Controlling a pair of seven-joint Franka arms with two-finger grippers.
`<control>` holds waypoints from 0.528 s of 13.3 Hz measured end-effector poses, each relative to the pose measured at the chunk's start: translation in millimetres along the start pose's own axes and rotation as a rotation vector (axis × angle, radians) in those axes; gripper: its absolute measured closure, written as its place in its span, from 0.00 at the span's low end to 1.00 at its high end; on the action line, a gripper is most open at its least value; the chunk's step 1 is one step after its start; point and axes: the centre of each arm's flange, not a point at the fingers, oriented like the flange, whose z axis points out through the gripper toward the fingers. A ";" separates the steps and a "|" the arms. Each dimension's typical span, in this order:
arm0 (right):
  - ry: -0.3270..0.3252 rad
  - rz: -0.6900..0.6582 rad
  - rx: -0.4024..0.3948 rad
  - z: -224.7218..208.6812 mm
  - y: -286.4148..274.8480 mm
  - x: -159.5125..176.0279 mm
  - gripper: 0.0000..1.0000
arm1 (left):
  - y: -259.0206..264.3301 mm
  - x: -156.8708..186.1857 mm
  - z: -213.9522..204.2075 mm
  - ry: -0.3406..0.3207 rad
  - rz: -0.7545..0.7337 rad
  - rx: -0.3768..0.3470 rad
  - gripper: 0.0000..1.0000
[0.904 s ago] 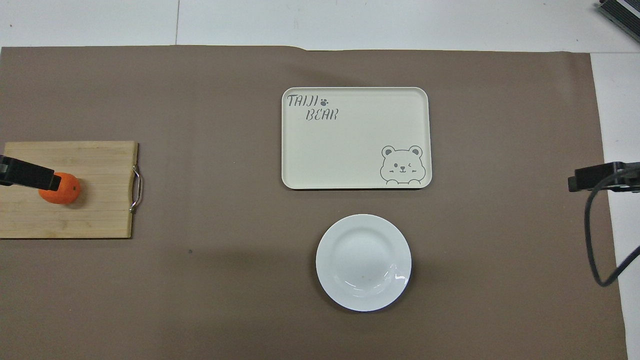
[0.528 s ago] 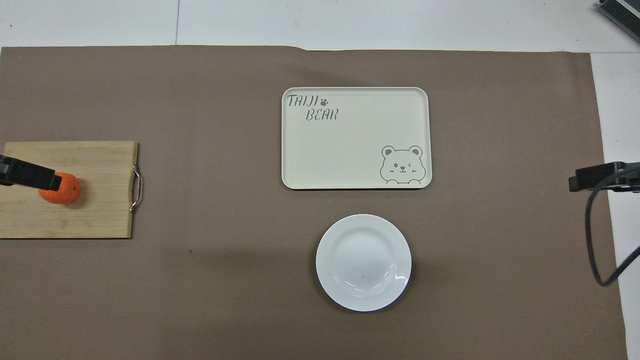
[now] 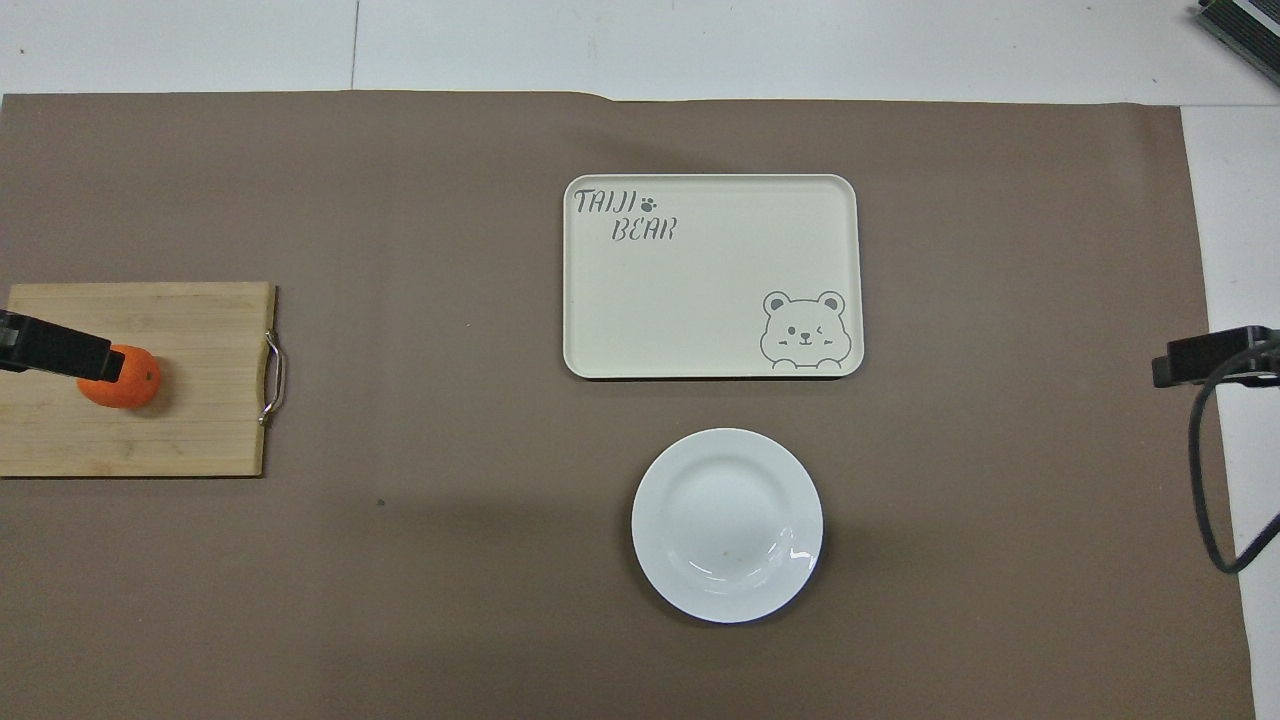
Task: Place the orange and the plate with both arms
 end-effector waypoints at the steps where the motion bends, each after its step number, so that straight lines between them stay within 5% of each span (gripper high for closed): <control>1: 0.000 -0.004 0.000 0.0 -1.7 0.0 0.00 | 0.0 0.0 0.0 0.000 0.000 0.000 0.00; 7: -0.007 -0.022 0.000 3.1 -0.2 -0.1 0.00 | 4.0 0.7 0.1 -0.001 0.008 0.000 0.00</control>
